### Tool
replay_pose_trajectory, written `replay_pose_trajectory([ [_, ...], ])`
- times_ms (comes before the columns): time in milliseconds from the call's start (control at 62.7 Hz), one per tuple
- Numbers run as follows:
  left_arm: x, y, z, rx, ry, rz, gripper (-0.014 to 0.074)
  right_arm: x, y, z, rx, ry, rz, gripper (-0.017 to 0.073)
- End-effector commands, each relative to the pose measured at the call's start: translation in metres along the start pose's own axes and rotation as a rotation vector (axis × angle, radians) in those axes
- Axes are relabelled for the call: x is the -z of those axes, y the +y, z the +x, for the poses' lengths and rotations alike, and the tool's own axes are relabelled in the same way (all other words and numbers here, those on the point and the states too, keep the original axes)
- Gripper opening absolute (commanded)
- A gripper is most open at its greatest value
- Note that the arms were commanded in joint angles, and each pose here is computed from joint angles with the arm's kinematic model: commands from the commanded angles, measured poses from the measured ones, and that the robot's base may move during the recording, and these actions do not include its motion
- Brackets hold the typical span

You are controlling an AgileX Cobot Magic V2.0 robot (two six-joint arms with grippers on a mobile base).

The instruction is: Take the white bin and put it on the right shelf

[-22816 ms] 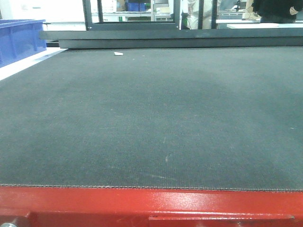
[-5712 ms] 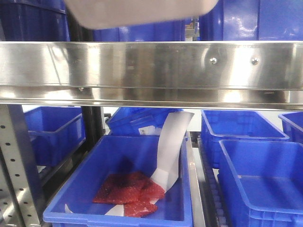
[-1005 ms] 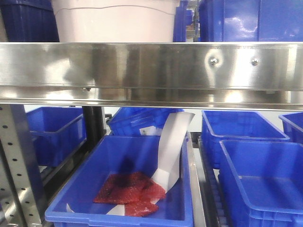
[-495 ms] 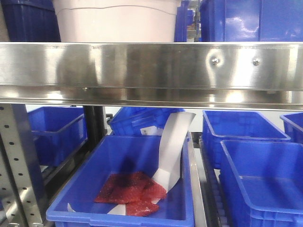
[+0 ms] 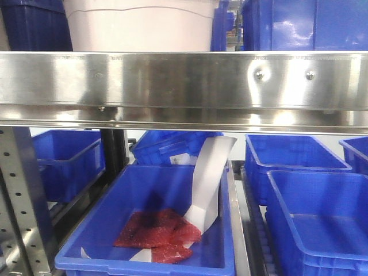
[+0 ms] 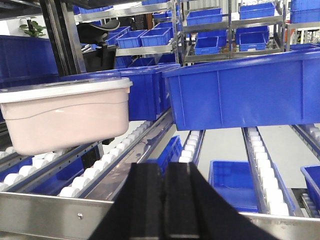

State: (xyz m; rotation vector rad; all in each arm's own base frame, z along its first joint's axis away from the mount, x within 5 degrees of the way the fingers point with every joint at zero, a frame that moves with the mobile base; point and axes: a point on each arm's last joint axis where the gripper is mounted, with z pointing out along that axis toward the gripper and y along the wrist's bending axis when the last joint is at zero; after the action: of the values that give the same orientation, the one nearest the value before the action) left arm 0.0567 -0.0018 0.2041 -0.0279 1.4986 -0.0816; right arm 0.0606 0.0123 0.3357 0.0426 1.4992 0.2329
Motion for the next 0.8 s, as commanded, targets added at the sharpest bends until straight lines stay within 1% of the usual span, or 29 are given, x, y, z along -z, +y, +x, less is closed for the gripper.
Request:
replay_pose_trajectory([
  [0,0.0009,0.0013,-0.0026,-0.021,-0.087,-0.014,-0.0116,0.0009,-0.0006,-0.0140,-0.005,-0.075,0.024,0.0069],
  [48,0.0009,0.0013,-0.0026,-0.036,-0.087,-0.015,-0.0116,0.0009,-0.0006,-0.0140,-0.005,-0.075,0.024,0.0069],
  [782,0.0009,0.0013,-0.0030,-0.034,-0.091,-0.015,-0.0117,0.0009,-0.0006,-0.0141,-0.005,-0.076,0.024,0.0069],
])
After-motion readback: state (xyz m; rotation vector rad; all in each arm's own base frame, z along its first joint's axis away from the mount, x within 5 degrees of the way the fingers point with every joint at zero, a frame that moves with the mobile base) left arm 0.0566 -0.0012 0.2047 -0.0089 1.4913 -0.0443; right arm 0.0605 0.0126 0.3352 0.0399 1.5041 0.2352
